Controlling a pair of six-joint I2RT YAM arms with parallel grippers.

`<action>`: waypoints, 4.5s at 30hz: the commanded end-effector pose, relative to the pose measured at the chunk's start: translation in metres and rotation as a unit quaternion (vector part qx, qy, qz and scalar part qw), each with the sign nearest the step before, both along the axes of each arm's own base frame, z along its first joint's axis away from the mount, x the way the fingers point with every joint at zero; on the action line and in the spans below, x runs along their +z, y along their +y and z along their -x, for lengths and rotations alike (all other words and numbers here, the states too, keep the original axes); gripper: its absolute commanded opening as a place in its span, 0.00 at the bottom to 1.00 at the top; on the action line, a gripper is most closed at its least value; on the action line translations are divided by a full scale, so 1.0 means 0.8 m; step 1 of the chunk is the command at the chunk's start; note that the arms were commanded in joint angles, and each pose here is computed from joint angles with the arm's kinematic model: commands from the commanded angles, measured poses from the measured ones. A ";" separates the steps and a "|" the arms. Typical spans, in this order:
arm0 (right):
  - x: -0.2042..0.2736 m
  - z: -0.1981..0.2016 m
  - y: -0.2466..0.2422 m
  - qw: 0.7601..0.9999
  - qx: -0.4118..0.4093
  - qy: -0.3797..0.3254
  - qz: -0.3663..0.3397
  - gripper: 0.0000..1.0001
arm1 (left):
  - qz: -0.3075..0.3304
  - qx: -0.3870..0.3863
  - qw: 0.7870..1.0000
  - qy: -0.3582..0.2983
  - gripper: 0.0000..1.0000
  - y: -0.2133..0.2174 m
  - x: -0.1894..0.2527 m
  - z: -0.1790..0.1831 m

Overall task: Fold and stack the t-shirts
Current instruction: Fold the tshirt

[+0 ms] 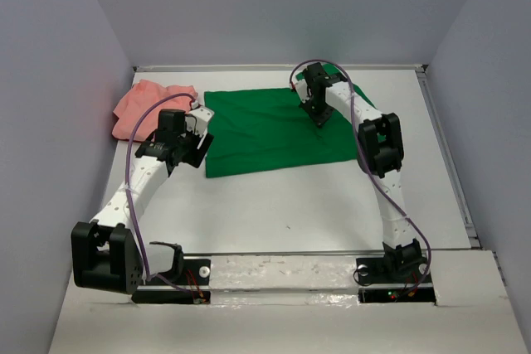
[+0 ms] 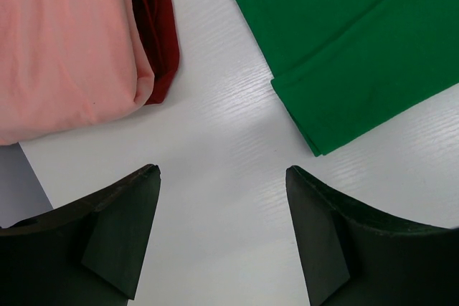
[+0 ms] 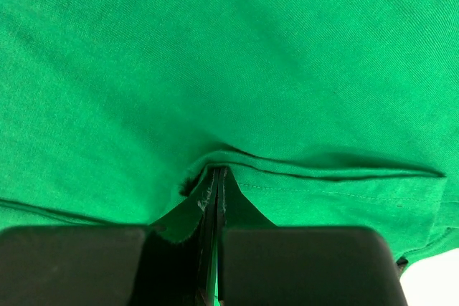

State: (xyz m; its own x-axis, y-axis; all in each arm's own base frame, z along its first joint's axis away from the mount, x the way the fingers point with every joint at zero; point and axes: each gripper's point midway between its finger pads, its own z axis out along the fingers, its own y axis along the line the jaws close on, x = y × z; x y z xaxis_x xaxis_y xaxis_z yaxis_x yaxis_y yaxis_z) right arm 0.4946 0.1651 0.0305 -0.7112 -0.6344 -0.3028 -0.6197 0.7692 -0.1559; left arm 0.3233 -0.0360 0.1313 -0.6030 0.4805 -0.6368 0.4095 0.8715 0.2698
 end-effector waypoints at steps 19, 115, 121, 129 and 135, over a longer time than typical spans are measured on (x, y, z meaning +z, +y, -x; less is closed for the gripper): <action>0.252 -0.038 -0.118 0.958 -0.113 -0.263 0.020 0.63 | 0.016 -0.034 0.992 -0.119 0.92 -0.020 0.108 -0.069; 0.102 -0.221 -0.145 0.951 -0.093 -0.260 -0.137 0.61 | 0.190 0.163 0.968 0.035 0.00 -0.054 -0.089 -0.366; 0.093 -0.243 -0.145 0.945 -0.082 -0.288 -0.135 0.70 | 0.183 0.165 0.969 0.035 0.00 -0.053 -0.089 -0.360; 0.068 -0.261 -0.163 0.938 -0.105 -0.303 -0.134 0.73 | 0.177 0.161 0.971 0.032 0.00 -0.054 -0.078 -0.356; 0.049 -0.265 -0.179 0.936 -0.124 -0.298 -0.142 0.70 | 0.155 0.150 0.976 0.021 0.00 -0.045 -0.060 -0.343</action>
